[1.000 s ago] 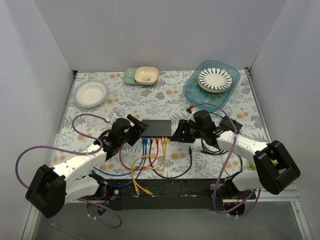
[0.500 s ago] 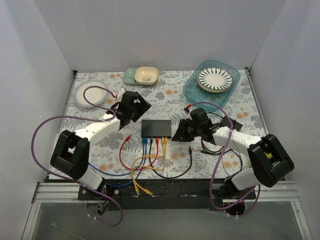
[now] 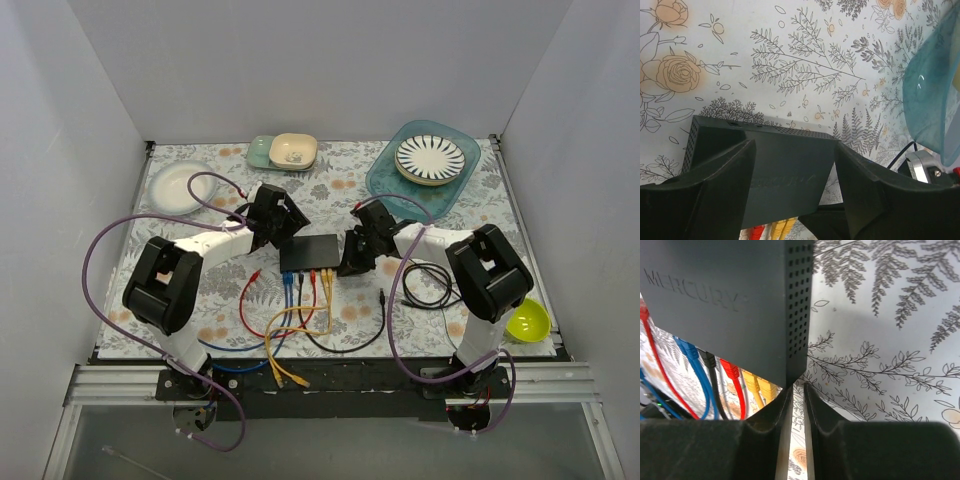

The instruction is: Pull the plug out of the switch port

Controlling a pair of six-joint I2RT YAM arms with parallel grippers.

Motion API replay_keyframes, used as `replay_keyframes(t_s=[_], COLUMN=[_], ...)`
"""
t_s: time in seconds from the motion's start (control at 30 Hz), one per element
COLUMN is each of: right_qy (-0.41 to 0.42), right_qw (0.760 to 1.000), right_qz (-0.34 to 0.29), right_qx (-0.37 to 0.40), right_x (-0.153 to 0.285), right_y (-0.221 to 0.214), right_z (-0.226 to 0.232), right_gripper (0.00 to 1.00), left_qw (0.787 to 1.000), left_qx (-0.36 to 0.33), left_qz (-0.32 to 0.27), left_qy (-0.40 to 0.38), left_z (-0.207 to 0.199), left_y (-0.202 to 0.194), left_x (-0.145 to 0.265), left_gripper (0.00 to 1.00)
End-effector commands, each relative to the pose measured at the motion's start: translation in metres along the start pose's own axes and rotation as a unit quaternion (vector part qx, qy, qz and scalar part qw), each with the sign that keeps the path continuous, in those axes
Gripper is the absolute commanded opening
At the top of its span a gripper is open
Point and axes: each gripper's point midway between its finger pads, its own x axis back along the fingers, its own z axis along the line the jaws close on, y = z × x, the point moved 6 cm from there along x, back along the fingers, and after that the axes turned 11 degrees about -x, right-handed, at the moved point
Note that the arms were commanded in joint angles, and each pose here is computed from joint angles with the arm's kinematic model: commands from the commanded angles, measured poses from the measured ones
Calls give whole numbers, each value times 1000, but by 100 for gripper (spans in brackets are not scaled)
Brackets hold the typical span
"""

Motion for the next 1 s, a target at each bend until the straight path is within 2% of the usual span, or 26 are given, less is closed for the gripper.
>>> replay_keyframes(t_s=[0.0,0.1,0.17,0.27,0.37,0.53,0.63,0.77,0.97], right_qy=[-23,-24,-16,-20,-24,-24,-18,-20,-14], right_qw=[999,999,999,1000,1000,1000,1000,1000,1000], right_qz=[-5,-6,-6,-10,-7,6,8,2,3], right_qx=[-37,-39,-32,-20,-11,-8,-5,2,0], right_x=[-3,0,8,22,32,27,23,16,4], right_y=[11,10,6,-4,-14,-17,-11,2,13], right_z=[-10,-11,-10,-14,-20,-23,-18,-11,-5], right_gripper=[22,23,23,24,24,24,24,24,24], left_qw=[999,999,998,997,997,995,995,993,994], left_qx=[-38,-47,-35,-11,-28,-35,-21,-4,6], left_qz=[7,13,-13,-34,-36,56,77,92,82], left_qy=[-10,19,52,63,67,71,54,70,71], left_z=[-1,7,18,28,29,39,39,59,64], left_y=[3,2,7,16,20,-11,-24,-49,-50], left_x=[0,-5,-7,-10,-29,-54,-44,-24,-6], left_gripper=[62,63,63,63,63,57,56,55,54])
